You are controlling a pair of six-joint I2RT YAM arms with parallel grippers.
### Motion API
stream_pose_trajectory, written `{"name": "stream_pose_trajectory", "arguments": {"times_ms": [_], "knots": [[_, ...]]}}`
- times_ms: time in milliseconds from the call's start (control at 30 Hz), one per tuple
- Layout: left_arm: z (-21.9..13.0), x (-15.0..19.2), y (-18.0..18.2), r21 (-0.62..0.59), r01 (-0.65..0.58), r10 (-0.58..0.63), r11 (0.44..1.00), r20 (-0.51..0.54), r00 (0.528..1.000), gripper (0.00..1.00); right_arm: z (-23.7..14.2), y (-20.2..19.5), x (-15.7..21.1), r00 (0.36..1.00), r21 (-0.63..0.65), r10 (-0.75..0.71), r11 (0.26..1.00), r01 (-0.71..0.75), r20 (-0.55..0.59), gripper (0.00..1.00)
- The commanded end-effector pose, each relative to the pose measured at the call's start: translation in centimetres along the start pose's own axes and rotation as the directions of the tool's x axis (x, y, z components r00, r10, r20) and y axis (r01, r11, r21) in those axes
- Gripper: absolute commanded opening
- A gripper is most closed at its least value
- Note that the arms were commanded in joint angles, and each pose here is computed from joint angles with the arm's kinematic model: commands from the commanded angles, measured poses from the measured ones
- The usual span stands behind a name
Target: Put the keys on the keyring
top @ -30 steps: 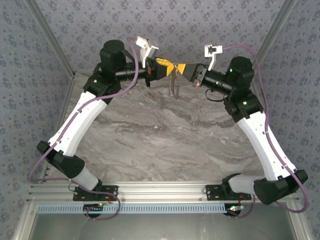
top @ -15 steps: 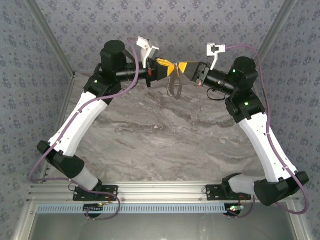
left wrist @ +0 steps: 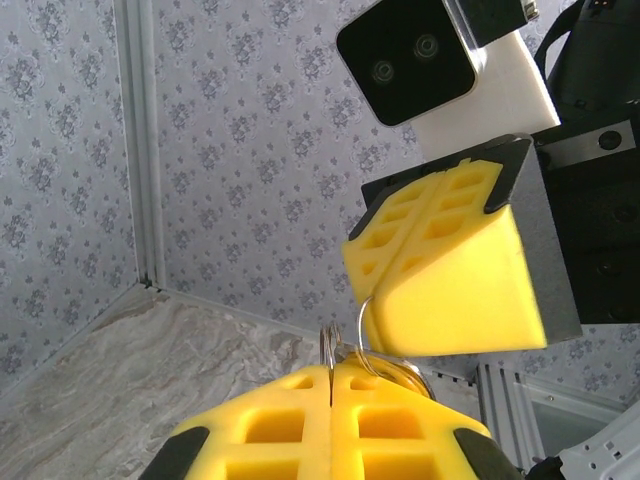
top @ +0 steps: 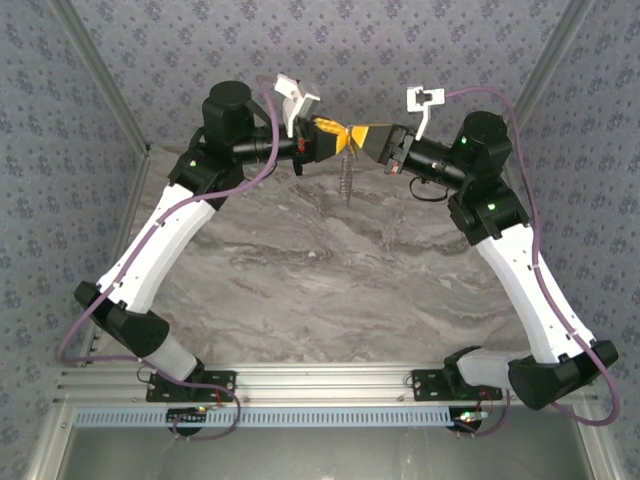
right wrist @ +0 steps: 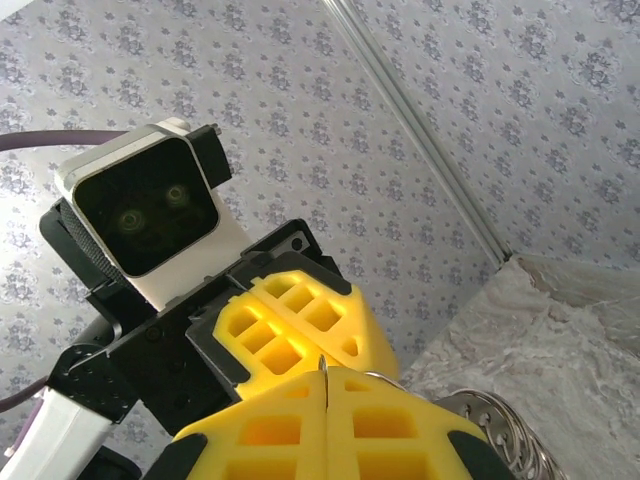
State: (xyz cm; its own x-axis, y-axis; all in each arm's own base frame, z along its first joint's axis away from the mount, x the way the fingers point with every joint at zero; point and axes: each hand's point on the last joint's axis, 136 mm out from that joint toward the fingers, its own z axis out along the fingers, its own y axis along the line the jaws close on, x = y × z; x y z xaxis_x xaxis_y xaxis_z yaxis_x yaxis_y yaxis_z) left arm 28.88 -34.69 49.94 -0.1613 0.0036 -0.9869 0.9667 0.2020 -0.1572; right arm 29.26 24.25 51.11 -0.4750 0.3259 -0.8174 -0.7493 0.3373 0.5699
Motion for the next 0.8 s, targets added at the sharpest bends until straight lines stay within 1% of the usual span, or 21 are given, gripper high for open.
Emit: {"name": "stream_pose_trajectory", "arguments": {"times_ms": [0,100,333,667,767], "knots": [[-1.1,-2.1,-2.0,0.028,-0.056,0.055,0.998,0.059,0.997,0.0,-0.4,-0.1,-0.4,1.0,0.038,-0.022,0.999,0.021,0.003,0.0],[-1.0,-2.1,-2.1,0.031,-0.057,0.055,0.998,0.06,0.997,0.0,-0.6,-0.8,-0.5,1.0,0.074,-0.013,0.997,0.012,0.01,0.0],[-1.2,-2.4,-2.4,0.037,-0.064,0.062,0.997,0.066,0.996,0.0,-0.9,-1.8,-0.7,1.0,0.116,-0.003,0.993,0.0,0.024,0.0],[-1.4,-2.4,-2.6,0.031,-0.072,0.07,0.997,0.073,0.995,0.0,-1.6,-2.8,-0.7,0.999,0.147,0.016,0.989,-0.021,0.034,0.0],[-1.5,-2.5,-2.6,0.025,-0.073,0.071,0.997,0.081,0.994,0.0,-1.7,-2.8,-0.6,0.999,0.137,0.025,0.99,-0.03,0.032,0.0]]}}
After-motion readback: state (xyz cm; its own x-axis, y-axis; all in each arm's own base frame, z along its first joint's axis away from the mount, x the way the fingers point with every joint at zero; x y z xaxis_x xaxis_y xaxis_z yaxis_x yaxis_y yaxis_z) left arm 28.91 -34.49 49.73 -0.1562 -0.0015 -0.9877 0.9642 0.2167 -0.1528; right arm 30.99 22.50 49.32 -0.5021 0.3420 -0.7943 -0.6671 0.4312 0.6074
